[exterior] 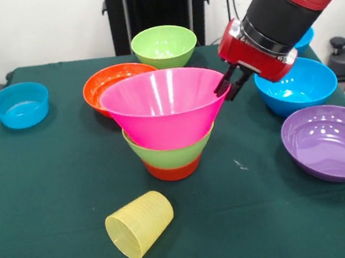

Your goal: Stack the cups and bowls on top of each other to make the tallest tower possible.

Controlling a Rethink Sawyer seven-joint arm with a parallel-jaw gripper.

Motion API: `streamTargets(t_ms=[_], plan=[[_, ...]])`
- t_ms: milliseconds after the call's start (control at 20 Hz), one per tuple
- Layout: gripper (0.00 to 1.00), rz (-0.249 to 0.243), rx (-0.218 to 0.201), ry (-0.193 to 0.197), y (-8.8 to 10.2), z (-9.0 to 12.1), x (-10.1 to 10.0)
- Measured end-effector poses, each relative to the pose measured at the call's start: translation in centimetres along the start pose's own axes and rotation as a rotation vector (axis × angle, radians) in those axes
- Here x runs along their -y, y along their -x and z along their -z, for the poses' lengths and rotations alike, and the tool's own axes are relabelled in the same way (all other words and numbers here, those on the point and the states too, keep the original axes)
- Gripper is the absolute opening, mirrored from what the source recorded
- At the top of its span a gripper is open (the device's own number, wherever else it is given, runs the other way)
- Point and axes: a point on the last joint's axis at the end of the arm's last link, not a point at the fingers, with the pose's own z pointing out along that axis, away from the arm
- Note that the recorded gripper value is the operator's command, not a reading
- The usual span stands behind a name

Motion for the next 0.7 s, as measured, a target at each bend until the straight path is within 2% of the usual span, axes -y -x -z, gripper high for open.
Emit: streamTargets(t_ms=[250, 300, 700], plan=[[0.0, 0.0, 0.01, 0.009, 0.42, 0.35, -0.35], [1.0, 0.0, 0.016, 0.012, 0.73, 0.49, -0.54], [1.0, 0.001, 0.016, 0.011, 0.81, 0.44, -0.67]])
